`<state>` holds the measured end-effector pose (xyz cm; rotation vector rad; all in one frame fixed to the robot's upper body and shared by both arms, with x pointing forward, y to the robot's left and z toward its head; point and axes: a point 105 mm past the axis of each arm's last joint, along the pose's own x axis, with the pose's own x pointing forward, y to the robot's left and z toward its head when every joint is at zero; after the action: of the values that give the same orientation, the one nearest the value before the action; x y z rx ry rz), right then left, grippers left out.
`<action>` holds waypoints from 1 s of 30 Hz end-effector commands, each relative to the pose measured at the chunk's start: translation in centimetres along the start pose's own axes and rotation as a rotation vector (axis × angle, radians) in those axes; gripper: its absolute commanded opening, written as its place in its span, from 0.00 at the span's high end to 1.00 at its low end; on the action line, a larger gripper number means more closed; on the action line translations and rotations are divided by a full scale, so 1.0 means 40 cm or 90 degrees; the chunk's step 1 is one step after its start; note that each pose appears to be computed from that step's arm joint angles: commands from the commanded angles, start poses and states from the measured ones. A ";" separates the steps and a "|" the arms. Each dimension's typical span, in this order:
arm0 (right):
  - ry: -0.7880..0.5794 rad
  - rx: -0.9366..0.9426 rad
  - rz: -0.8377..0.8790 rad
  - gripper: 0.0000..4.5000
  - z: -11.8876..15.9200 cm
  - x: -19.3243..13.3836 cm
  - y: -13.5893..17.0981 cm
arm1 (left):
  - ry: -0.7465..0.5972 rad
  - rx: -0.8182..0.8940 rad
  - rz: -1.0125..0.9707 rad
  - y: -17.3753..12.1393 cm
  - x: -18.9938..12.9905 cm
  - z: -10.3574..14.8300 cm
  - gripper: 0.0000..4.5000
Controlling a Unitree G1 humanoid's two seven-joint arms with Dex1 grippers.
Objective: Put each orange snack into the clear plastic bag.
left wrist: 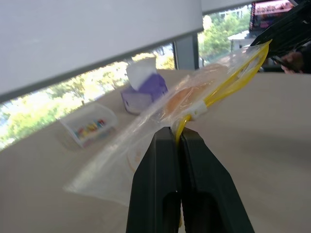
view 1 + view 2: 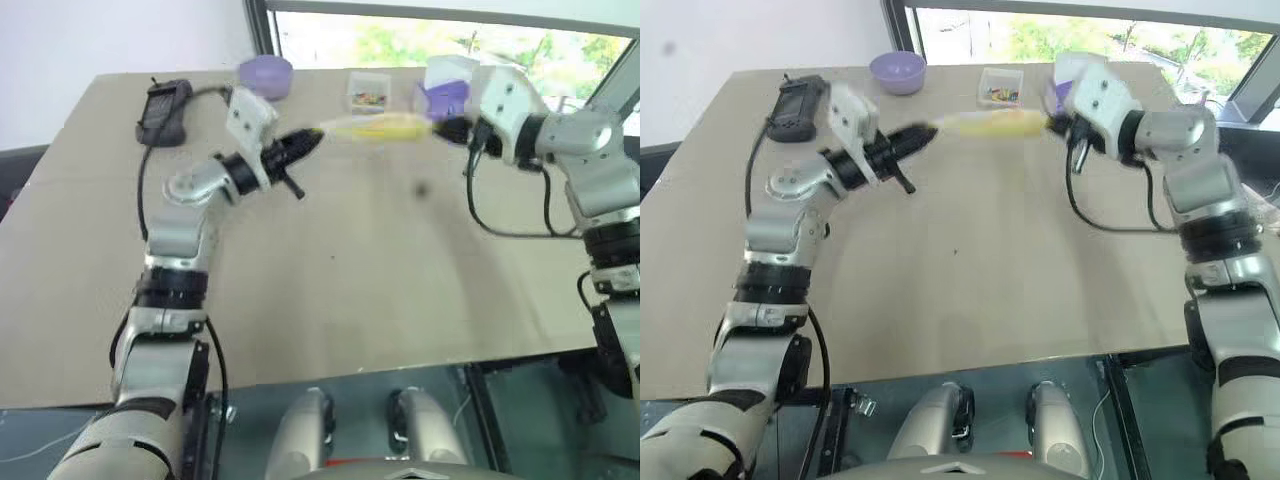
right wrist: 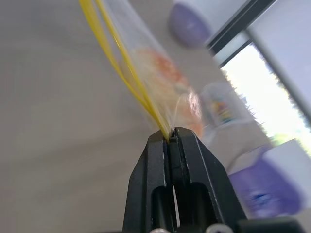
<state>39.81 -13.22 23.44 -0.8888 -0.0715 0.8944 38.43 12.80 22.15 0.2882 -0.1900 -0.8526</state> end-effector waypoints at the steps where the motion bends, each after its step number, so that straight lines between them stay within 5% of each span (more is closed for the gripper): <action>1: 0.012 -0.010 -0.041 0.99 -0.010 -0.028 -0.018 | 0.015 0.068 -0.006 -0.007 -0.031 0.007 1.00; 5: 0.010 -0.026 -0.066 0.99 -0.028 -0.021 0.008 | 0.031 0.139 -0.009 -0.032 -0.036 -0.023 1.00; 14: -0.010 0.042 0.084 0.99 -0.042 -0.070 0.281 | 0.052 0.202 -0.070 -0.163 -0.094 -0.077 1.00; 19: -0.027 0.091 0.066 0.99 -0.029 -0.086 0.302 | 0.055 0.218 -0.035 -0.164 -0.099 -0.079 1.00; 22: -0.030 0.101 0.047 0.81 -0.025 -0.100 0.298 | 0.046 0.232 -0.024 -0.164 -0.092 -0.077 1.00; 26: -0.005 0.070 -0.019 0.39 -0.047 -0.118 0.274 | 0.045 0.270 -0.018 -0.161 -0.088 -0.081 1.00; 30: -0.083 0.061 -0.051 0.39 0.030 -0.115 0.237 | 0.060 0.281 0.016 -0.140 -0.075 -0.080 1.00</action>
<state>30.70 -14.09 15.55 -0.7367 -0.0285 0.8690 33.17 12.55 16.01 0.7139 -0.2509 -0.7846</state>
